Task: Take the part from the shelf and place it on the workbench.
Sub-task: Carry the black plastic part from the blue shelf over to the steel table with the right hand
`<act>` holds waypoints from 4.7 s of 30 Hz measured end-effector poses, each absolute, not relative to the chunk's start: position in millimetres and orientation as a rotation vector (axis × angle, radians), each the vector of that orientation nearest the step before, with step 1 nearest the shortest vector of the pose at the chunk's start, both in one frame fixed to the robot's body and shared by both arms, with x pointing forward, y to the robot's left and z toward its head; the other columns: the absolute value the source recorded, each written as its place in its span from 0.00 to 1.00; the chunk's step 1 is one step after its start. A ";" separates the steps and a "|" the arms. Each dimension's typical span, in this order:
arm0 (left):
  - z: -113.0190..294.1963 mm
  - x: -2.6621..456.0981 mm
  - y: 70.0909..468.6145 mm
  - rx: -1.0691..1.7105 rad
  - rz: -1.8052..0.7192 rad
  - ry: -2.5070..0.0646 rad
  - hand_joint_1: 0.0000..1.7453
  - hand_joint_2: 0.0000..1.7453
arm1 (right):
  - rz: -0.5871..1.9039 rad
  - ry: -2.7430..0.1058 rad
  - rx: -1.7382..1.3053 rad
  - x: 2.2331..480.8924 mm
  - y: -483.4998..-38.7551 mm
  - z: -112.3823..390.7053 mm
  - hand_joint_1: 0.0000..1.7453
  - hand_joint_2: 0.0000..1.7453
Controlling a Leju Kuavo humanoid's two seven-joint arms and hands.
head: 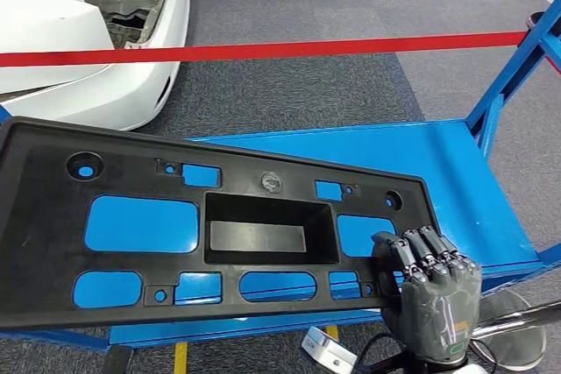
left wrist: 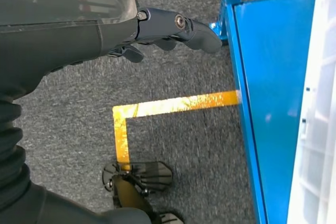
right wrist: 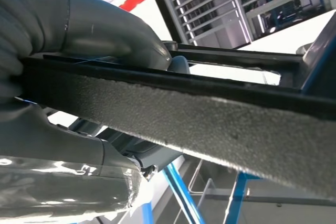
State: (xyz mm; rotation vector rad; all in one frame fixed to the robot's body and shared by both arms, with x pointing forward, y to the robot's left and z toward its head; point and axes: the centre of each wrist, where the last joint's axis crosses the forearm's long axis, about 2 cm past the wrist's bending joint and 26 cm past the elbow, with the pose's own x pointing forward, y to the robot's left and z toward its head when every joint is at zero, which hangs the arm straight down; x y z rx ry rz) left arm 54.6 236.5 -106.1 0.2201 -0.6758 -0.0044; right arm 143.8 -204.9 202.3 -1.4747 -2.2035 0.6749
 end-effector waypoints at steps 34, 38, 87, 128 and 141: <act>-105.1 57.2 231.7 0.235 -0.014 -0.679 0.00 1.00 | 0.683 -2.186 -1.442 145.8 -201.5 195.4 1.00 1.00; -105.1 56.8 231.6 0.235 -0.014 -0.679 0.00 1.00 | 0.692 -2.183 -1.439 145.9 -201.6 193.7 1.00 1.00; -104.2 57.5 225.2 0.227 -0.014 -0.676 0.00 1.00 | 0.692 -2.197 -1.423 148.3 -198.4 193.2 1.00 1.00; -104.6 55.1 226.3 0.234 -0.023 -0.676 0.00 1.00 | 0.605 -2.386 -1.185 141.8 -204.0 190.2 1.00 1.00; -104.5 56.2 226.6 0.237 -0.019 -0.676 0.00 1.00 | 0.505 -2.325 -1.219 139.9 -208.8 183.4 1.00 1.00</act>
